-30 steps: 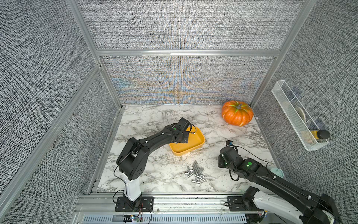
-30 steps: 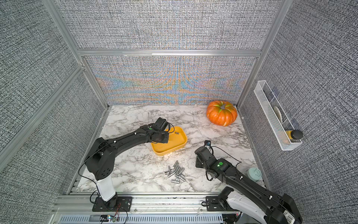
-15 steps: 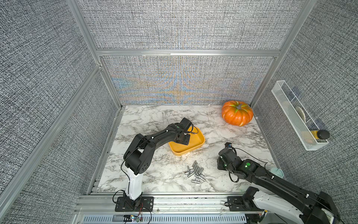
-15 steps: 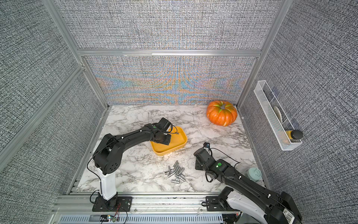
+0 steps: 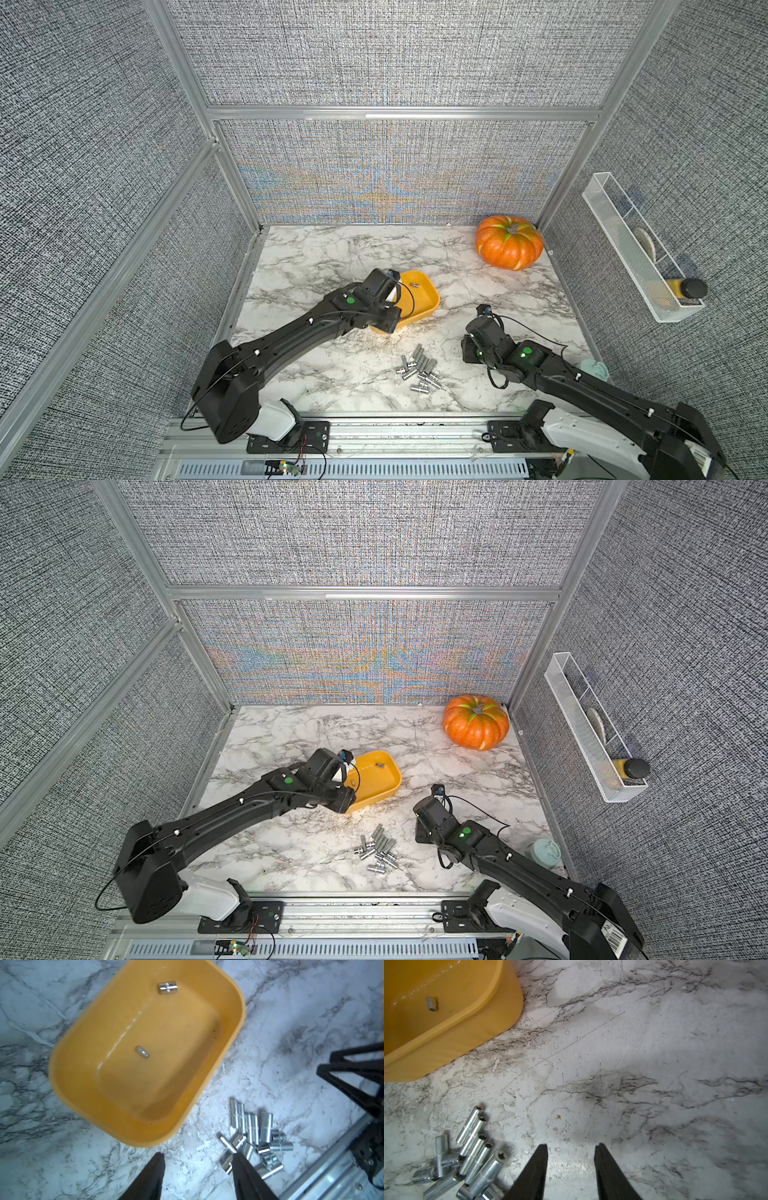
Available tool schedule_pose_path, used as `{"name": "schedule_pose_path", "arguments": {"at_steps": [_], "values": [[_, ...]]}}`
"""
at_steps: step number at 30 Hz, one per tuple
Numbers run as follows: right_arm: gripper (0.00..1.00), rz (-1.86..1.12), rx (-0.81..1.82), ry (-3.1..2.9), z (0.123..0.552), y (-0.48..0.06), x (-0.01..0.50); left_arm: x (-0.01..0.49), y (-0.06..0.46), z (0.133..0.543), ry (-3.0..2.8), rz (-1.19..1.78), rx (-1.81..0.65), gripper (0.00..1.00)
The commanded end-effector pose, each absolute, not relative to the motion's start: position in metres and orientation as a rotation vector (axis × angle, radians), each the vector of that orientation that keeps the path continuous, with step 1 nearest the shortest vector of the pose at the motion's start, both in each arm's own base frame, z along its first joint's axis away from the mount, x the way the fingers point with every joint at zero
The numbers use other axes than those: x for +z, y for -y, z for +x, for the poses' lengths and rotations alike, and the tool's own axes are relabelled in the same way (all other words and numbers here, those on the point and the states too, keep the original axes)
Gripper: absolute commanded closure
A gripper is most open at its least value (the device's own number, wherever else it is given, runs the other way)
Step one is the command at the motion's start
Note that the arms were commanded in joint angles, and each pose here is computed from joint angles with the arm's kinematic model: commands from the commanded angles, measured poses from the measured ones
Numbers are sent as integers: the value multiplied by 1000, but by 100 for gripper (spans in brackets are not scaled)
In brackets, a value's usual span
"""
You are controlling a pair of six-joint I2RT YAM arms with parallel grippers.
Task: Put the socket on the desktop into the storage box
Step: Pick up the socket head at the center of the board.
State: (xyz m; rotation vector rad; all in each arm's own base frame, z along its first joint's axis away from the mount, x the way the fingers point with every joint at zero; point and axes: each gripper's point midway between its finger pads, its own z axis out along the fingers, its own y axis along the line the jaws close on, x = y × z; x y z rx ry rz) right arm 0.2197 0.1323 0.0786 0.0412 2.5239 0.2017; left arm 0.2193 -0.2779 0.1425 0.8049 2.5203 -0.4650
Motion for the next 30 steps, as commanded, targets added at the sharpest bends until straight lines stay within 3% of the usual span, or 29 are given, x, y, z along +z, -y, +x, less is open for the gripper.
{"name": "schedule_pose_path", "arguments": {"at_steps": [1, 8, 20, 23, 30], "values": [[57, 6, 229, -2500, 226, -140, 82, 131, 283, 181, -2548, 916, -523, 42], [57, -19, 231, -2507, 224, -141, 77, 96, 292, 148, -2607, 1111, -504, 46], [57, 30, 235, -2508, 214, -130, 76, 49, 291, 147, -2665, 1318, -337, 55], [57, 47, 232, -2504, 213, -128, 77, 41, 290, 146, -2674, 1345, -320, 64], [57, 48, 223, -2502, 214, -127, 77, 31, 285, 143, -2688, 1365, -302, 65]]}}
